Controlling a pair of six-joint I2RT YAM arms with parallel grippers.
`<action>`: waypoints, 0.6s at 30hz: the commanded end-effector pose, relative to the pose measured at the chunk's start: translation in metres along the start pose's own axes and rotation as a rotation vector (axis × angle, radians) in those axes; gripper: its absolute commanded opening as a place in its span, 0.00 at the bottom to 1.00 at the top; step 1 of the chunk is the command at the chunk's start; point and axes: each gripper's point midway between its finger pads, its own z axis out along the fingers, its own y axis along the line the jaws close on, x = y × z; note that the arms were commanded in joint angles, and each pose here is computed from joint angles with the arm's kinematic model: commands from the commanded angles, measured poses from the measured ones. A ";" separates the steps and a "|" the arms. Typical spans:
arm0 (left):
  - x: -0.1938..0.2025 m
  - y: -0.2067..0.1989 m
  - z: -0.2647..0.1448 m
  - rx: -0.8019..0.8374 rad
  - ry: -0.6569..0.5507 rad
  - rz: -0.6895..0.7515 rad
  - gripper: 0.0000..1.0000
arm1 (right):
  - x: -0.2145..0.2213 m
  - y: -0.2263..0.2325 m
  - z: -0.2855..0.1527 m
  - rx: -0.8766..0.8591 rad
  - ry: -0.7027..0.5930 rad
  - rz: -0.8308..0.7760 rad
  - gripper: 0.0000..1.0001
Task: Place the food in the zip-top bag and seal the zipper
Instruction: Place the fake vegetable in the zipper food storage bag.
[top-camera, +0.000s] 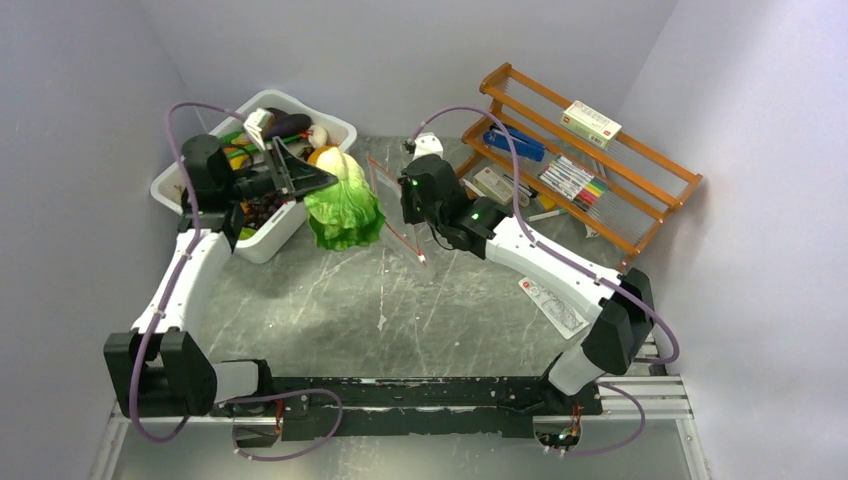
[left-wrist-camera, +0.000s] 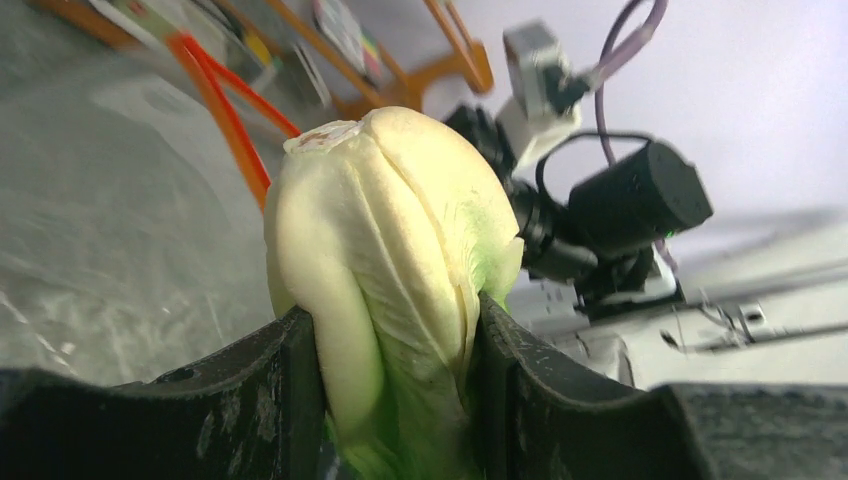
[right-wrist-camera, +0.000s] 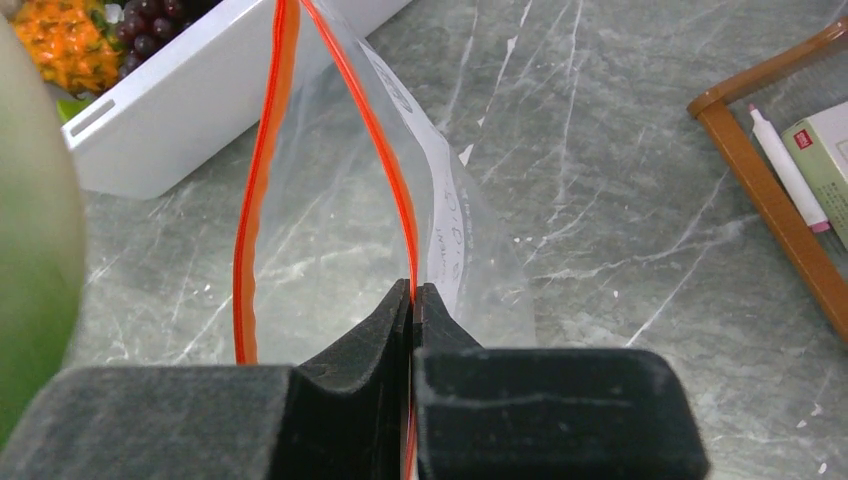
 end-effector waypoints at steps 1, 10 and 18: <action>0.045 -0.021 0.014 0.137 0.242 -0.024 0.29 | -0.030 -0.002 0.004 0.026 -0.108 0.004 0.00; 0.081 -0.012 0.039 0.067 0.363 -0.046 0.29 | -0.054 0.002 0.000 -0.051 -0.252 -0.077 0.00; 0.091 0.023 0.049 0.000 0.390 -0.095 0.29 | -0.044 0.017 -0.021 -0.201 -0.347 -0.149 0.00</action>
